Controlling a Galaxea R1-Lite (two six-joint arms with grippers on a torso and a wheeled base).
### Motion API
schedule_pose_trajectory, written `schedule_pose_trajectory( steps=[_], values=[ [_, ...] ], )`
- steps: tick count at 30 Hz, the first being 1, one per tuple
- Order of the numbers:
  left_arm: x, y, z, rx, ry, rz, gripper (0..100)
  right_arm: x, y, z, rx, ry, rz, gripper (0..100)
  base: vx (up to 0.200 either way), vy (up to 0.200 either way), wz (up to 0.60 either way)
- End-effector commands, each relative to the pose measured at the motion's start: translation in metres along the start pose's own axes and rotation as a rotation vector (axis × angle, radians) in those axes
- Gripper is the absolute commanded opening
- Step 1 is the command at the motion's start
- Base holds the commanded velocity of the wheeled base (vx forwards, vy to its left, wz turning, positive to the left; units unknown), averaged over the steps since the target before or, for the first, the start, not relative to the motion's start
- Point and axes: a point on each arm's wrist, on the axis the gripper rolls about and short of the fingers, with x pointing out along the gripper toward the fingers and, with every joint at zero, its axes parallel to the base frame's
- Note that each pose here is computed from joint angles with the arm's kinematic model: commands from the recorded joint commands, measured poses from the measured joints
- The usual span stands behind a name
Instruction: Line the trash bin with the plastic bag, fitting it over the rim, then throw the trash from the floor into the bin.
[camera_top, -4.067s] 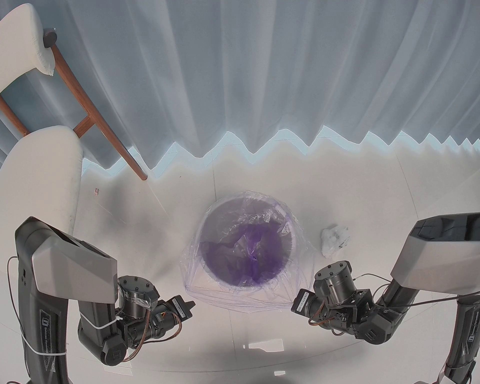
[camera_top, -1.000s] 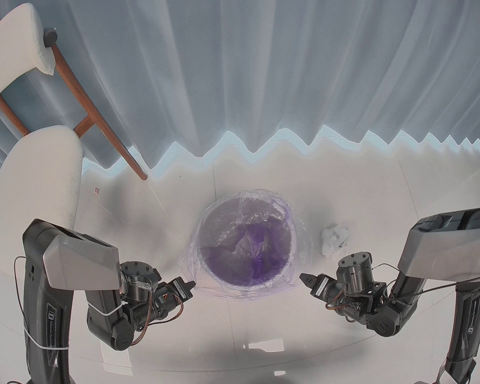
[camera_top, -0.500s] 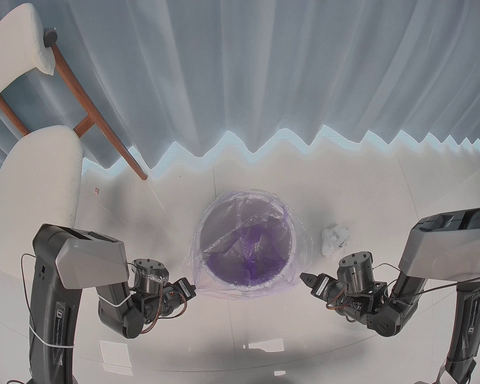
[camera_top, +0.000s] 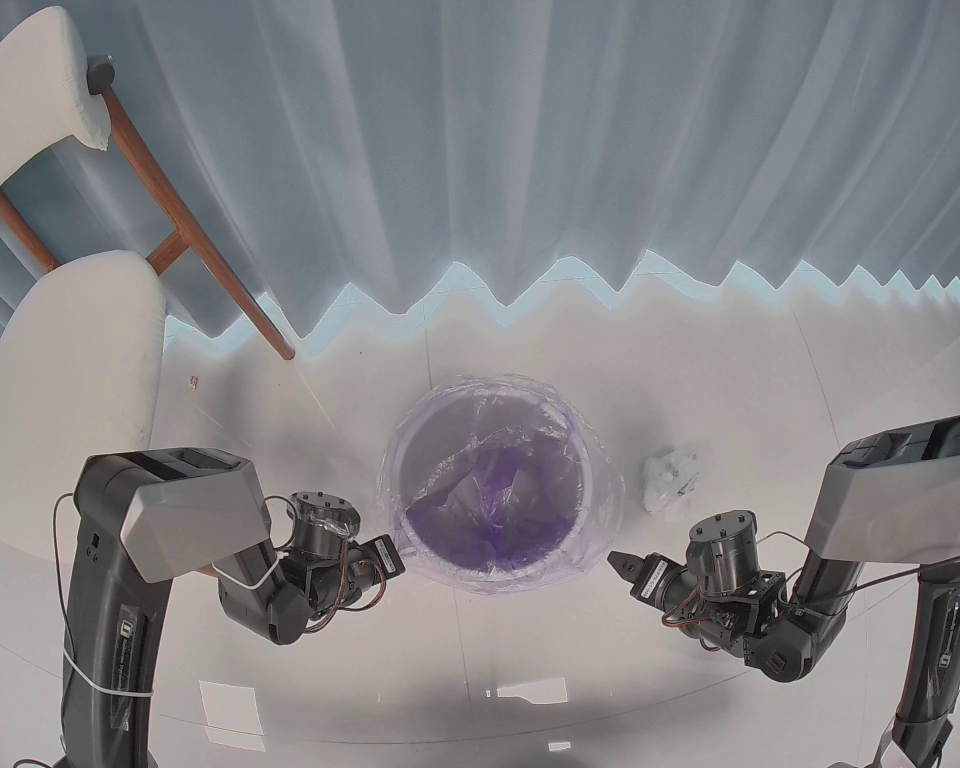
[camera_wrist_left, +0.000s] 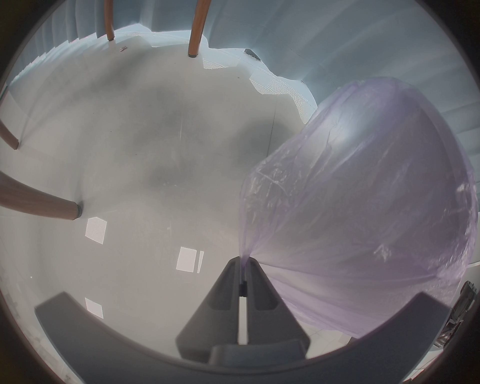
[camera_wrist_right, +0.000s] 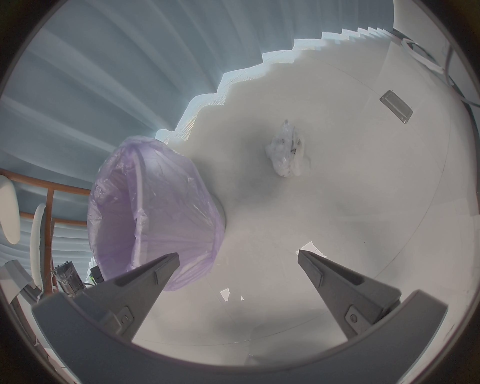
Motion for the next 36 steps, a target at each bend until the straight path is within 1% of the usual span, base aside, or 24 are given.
schedule_pose_trajectory(
  steps=[1,2,3,5,7,8,11,14,16,18,19,21,23,24,27,28,29,30,32,34,36],
  values=[
    [-0.001,-0.002,-0.002,0.0,0.002,-0.005,0,-0.002,-0.003,-0.001,-0.002,0.007,-0.009,100,0.0,0.0,0.0],
    [-0.002,-0.002,-0.002,-0.001,0.003,-0.005,0,-0.003,-0.003,-0.001,-0.002,0.006,-0.008,100,0.0,0.0,0.0],
    [-0.012,-0.007,0.002,-0.01,-0.018,-0.029,0,-0.003,-0.003,0.0,0.0,0.003,-0.009,100,0.0,0.0,0.0],
    [-0.021,-0.012,0.008,-0.008,-0.039,-0.062,0,-0.003,-0.003,0.0,0.0,0.001,-0.008,100,0.0,0.0,0.0],
    [-0.024,-0.016,0.008,-0.001,-0.041,-0.076,0,-0.003,-0.003,0.001,0.002,-0.003,-0.006,100,0.0,0.0,0.0],
    [-0.025,-0.016,0.007,-0.002,-0.036,-0.075,100,-0.003,-0.003,0.002,0.0,-0.004,-0.007,100,0.0,0.0,0.0],
    [-0.031,-0.015,0.004,-0.006,-0.035,-0.062,100,-0.009,-0.002,0.004,0.002,-0.008,-0.001,100,0.0,0.0,0.0],
    [-0.056,-0.016,0.003,-0.002,-0.052,-0.092,100,-0.016,-0.006,0.002,-0.002,0.004,-0.011,100,0.0,0.0,0.0],
    [-0.071,-0.015,-0.003,0.005,-0.051,-0.103,100,-0.016,-0.007,0.001,0.002,0.009,-0.014,100,0.0,0.0,0.0],
    [-0.074,-0.015,-0.006,0.009,-0.044,-0.101,100,-0.017,-0.008,0.0,0.002,0.012,-0.015,100,0.0,0.0,0.0],
    [-0.088,-0.011,-0.015,0.014,-0.03,-0.089,100,-0.018,-0.009,0.0,0.003,0.013,-0.018,100,0.0,0.0,0.0],
    [-0.11,-0.009,-0.022,0.017,-0.027,-0.093,100,-0.021,-0.011,-0.002,0.0,0.013,-0.016,100,0.0,0.0,0.0],
    [-0.117,-0.008,-0.025,0.019,-0.025,-0.095,100,-0.022,-0.013,-0.003,-0.005,0.014,-0.019,100,0.0,0.0,0.0],
    [-0.14,-0.008,-0.033,0.028,-0.022,-0.11,100,-0.027,-0.02,-0.009,-0.018,0.031,-0.036,100,0.0,0.0,0.0],
    [-0.173,-0.009,-0.044,0.053,0.002,-0.124,100,-0.035,-0.028,-0.014,-0.021,0.036,-0.041,100,0.0,0.0,0.0],
    [-0.184,-0.013,-0.043,0.057,-0.013,-0.138,100,-0.038,-0.031,-0.014,-0.016,0.034,-0.042,100,0.0,0.0,0.0],
    [-0.185,-0.014,-0.042,0.058,-0.016,-0.141,100,-0.038,-0.031,-0.015,-0.015,0.033,-0.041,100,0.0,0.0,0.0],
    [-0.202,-0.023,-0.035,0.05,-0.072,-0.19,100,-0.043,-0.035,-0.014,0.0,0.019,-0.036,100,0.0,0.0,0.0],
    [-0.212,-0.03,-0.027,0.051,-0.124,-0.236,100,-0.048,-0.04,-0.013,0.014,0.004,-0.03,100,0.0,0.0,0.0],
    [-0.214,-0.033,-0.023,0.059,-0.147,-0.257,100,-0.053,-0.042,-0.013,0.023,-0.003,-0.017,100,0.0,0.0,0.0],
    [-0.216,-0.048,-0.015,0.083,-0.194,-0.327,100,-0.067,-0.043,-0.012,0.03,-0.019,0.048,100,0.0,0.0,0.0]
  ],
)
